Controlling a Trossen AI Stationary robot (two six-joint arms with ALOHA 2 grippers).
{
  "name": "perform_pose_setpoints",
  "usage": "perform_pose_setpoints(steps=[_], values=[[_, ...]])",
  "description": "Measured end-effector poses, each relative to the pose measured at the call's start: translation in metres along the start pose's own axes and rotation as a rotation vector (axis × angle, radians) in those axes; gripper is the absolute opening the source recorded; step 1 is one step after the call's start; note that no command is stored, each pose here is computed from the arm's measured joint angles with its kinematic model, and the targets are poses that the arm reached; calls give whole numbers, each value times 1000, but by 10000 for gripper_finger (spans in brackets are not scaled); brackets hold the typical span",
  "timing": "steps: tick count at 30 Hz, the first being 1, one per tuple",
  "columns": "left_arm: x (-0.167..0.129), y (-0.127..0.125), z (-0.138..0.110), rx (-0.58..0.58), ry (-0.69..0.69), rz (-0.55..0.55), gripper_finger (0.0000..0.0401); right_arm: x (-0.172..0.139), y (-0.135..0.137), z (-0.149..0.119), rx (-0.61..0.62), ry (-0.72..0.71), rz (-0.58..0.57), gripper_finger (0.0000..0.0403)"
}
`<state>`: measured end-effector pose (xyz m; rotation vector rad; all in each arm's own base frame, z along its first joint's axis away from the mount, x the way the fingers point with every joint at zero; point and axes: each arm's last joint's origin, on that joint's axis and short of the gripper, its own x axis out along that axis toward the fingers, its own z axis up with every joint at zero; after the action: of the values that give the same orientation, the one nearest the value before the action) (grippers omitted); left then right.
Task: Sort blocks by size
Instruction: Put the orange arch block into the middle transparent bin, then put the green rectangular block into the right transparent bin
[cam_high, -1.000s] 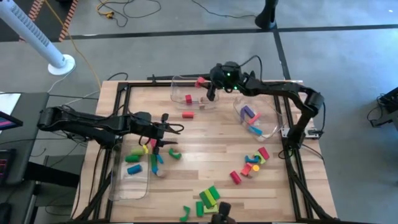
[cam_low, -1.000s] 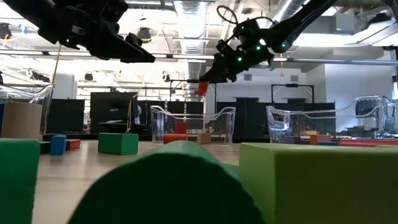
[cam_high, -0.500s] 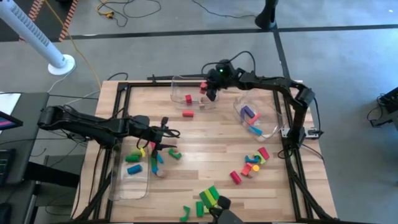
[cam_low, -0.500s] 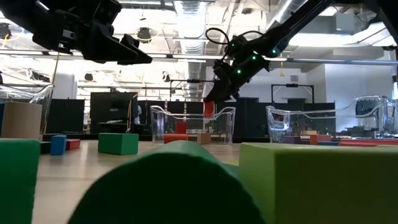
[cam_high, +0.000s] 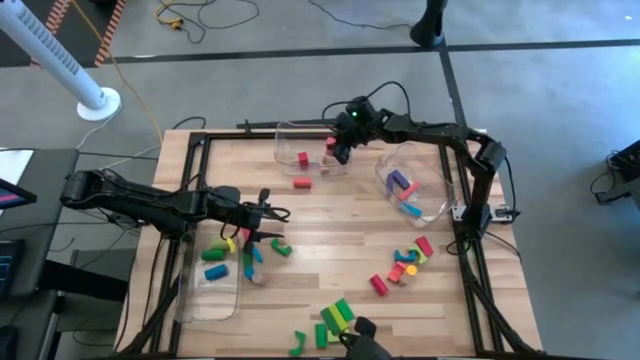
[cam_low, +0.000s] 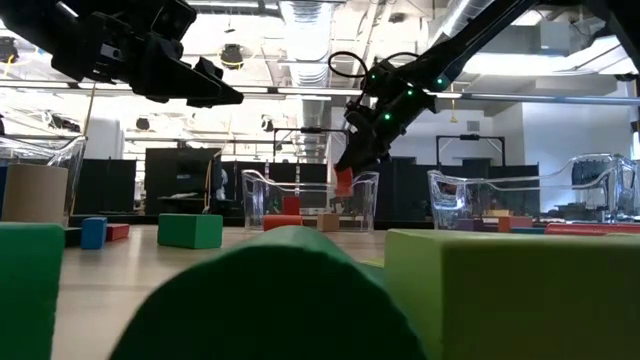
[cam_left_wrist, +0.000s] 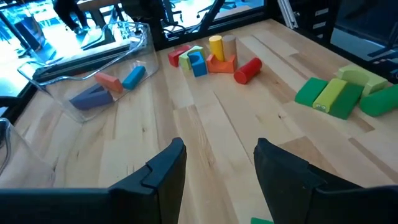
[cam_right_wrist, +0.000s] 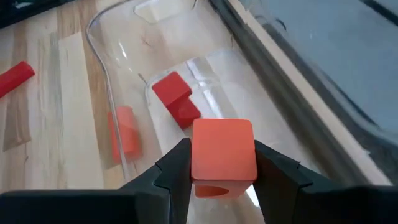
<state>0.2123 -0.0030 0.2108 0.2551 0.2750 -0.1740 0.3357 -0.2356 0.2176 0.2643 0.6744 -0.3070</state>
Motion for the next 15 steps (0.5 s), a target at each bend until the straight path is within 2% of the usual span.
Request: perform_pose_setpoints(steps=[15], values=[[0,0,0,-11,1,0,180,0,1,-2,4,19,2,230]])
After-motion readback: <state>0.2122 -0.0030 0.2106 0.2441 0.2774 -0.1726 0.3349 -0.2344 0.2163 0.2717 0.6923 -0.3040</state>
